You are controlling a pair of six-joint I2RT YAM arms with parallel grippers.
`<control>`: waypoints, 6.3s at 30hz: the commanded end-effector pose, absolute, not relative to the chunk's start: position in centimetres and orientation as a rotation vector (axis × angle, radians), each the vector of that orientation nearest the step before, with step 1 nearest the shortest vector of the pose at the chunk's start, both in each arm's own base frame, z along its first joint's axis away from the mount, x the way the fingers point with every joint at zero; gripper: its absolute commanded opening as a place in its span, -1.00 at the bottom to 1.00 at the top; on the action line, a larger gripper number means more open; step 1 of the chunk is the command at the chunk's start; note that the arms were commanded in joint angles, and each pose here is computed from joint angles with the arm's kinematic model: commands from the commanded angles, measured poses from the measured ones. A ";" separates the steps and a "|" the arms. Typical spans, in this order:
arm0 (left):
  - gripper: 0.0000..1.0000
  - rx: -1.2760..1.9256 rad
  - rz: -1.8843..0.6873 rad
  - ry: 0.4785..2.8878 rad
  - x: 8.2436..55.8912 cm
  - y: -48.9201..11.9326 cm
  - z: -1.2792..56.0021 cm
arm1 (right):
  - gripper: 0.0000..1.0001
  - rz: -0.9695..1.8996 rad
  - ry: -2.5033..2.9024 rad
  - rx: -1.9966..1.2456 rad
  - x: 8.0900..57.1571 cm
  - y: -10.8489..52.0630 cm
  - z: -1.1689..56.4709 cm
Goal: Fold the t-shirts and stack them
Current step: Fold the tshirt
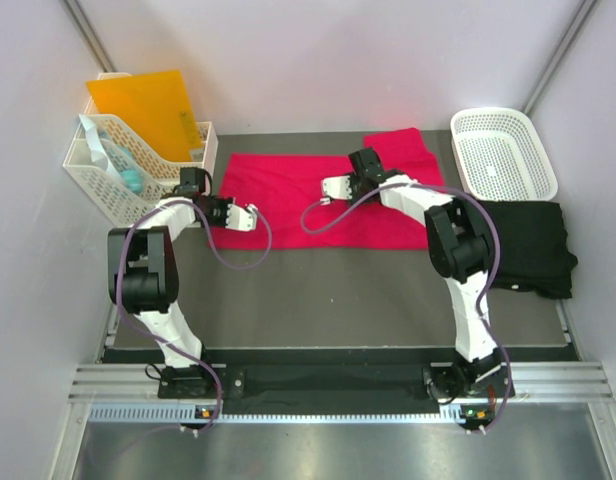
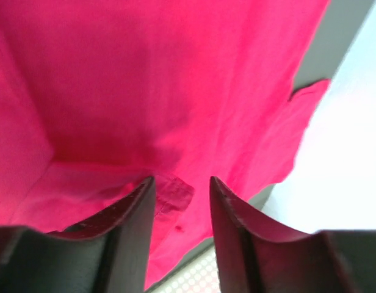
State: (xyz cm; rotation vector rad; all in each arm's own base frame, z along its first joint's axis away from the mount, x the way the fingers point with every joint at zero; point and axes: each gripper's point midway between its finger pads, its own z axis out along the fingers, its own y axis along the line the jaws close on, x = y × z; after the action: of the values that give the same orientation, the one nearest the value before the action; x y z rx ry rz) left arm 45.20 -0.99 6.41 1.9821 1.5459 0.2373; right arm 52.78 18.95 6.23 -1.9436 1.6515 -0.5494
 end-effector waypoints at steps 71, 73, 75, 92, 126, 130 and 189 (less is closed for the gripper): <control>-1.00 2.069 0.240 1.472 45.7 -2.2 6.9 | -0.10 -0.361 1.685 -1.600 59.0 18.3 11.1; -1.00 2.070 0.238 1.473 45.7 -2.3 6.8 | -0.08 -0.393 1.681 -1.556 59.3 18.2 11.8; -1.00 2.071 0.241 1.472 45.7 -2.3 6.8 | 0.01 -0.414 1.666 -1.551 59.5 18.3 12.0; -1.00 2.057 0.242 1.460 46.0 -2.5 6.9 | -0.07 -0.183 1.959 -1.235 58.1 17.9 13.9; -1.00 2.068 0.225 1.435 44.5 -3.9 7.4 | -0.20 0.004 2.221 -1.082 55.7 20.2 5.3; -1.00 2.065 0.228 1.441 44.5 -3.8 7.4 | -0.24 -0.015 2.217 -1.052 56.5 19.9 5.4; -1.00 2.066 0.236 1.430 45.1 -4.0 7.2 | 0.12 -0.039 2.028 -1.141 55.9 23.4 10.2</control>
State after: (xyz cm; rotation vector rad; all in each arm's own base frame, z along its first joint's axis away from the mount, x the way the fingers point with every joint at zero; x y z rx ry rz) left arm 44.77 -3.43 5.95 2.0913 1.4656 0.2257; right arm 55.12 22.50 5.64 -1.1879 2.1359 -0.0062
